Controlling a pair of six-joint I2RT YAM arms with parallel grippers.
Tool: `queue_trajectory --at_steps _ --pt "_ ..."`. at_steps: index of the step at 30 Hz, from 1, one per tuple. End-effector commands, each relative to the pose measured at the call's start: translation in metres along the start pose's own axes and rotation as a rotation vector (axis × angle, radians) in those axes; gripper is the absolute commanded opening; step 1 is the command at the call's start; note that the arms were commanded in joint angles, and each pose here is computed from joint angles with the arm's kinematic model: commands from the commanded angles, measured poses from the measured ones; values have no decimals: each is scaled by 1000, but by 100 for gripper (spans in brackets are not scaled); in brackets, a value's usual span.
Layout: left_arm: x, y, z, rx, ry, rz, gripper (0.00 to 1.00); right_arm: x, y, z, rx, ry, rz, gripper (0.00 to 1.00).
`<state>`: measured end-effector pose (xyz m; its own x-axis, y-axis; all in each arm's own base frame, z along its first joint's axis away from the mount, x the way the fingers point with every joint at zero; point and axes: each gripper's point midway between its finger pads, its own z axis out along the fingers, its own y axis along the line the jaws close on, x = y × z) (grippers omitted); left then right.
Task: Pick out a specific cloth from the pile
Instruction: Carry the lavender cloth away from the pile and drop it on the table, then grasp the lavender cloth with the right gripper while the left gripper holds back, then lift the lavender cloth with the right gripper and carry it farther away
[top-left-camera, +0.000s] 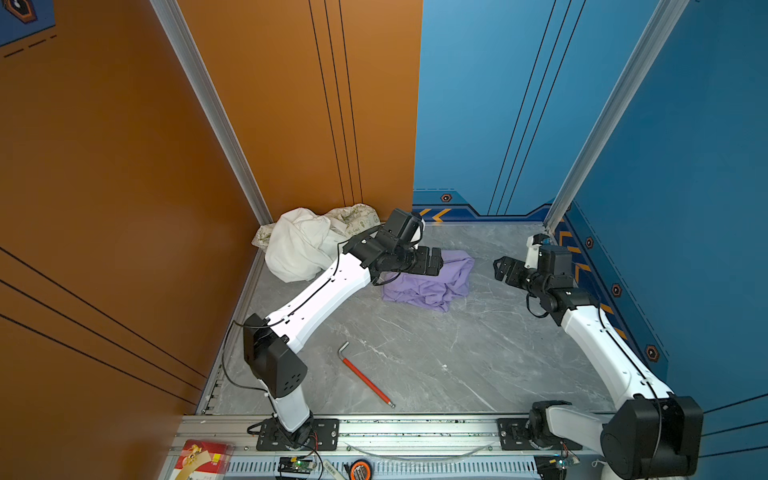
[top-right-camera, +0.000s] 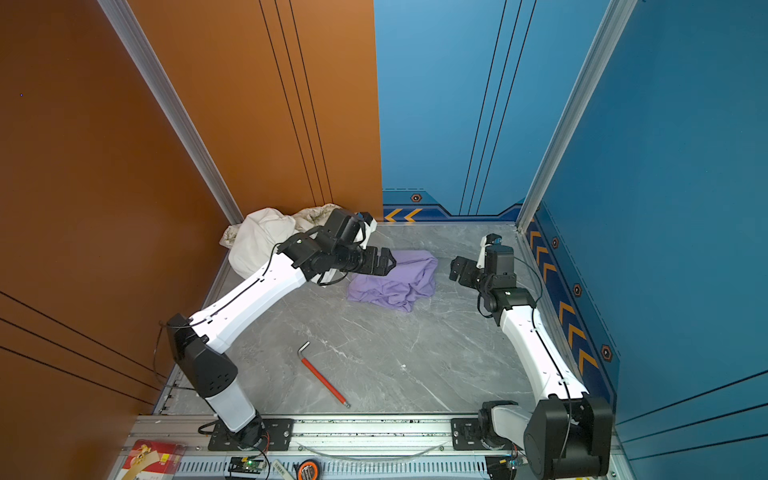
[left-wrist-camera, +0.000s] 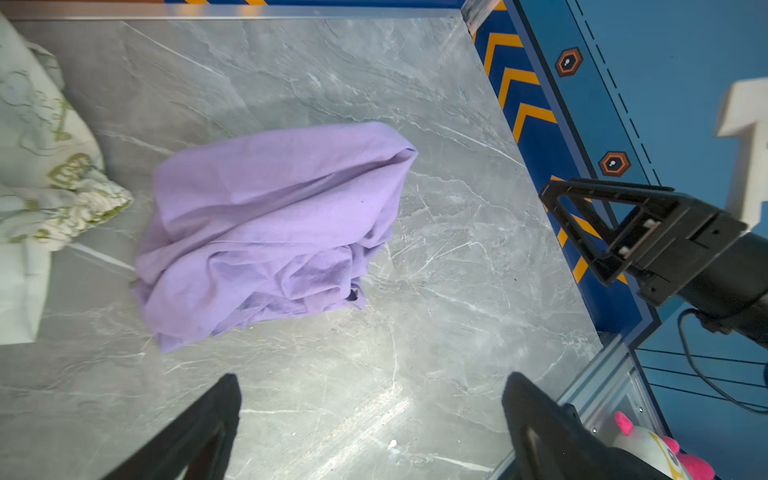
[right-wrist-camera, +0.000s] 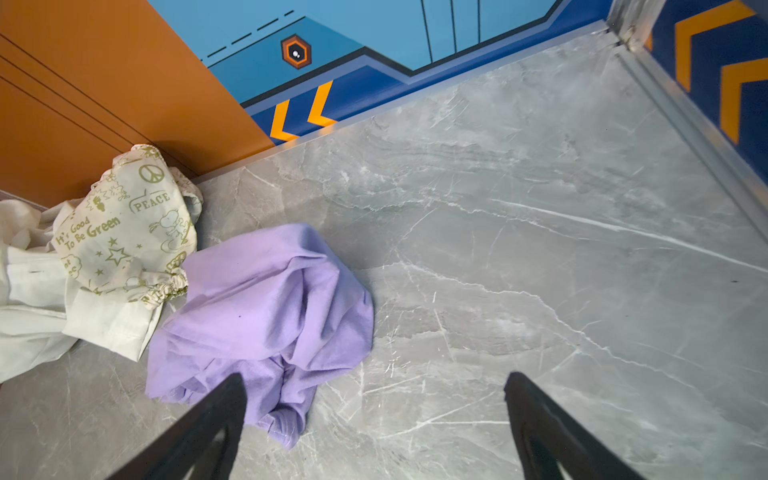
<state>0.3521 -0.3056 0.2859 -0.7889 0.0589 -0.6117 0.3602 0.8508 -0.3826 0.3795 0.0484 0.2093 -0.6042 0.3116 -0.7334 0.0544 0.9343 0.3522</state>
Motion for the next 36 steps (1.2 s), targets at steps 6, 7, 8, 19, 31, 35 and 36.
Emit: queue_trajectory --at_steps 6,7,8,19,31,35,36 --pt "19 47 -13 -144 -16 -38 98 8 61 42 -112 86 32 91" --pt "17 49 -13 -148 -40 -51 98 11 67 50 -116 102 44 90" --pt "14 50 -14 -150 -66 -61 98 12 73 57 -119 114 59 90" --pt "-8 73 -38 -177 -353 -218 98 29 86 124 -32 213 258 66" --pt "-7 86 -51 -190 -402 -257 98 23 76 143 12 207 334 0" --pt "-9 89 -51 -192 -408 -266 98 -13 70 129 -11 126 328 0" --pt "-10 90 -51 -190 -410 -267 98 -27 70 124 -25 92 320 0"
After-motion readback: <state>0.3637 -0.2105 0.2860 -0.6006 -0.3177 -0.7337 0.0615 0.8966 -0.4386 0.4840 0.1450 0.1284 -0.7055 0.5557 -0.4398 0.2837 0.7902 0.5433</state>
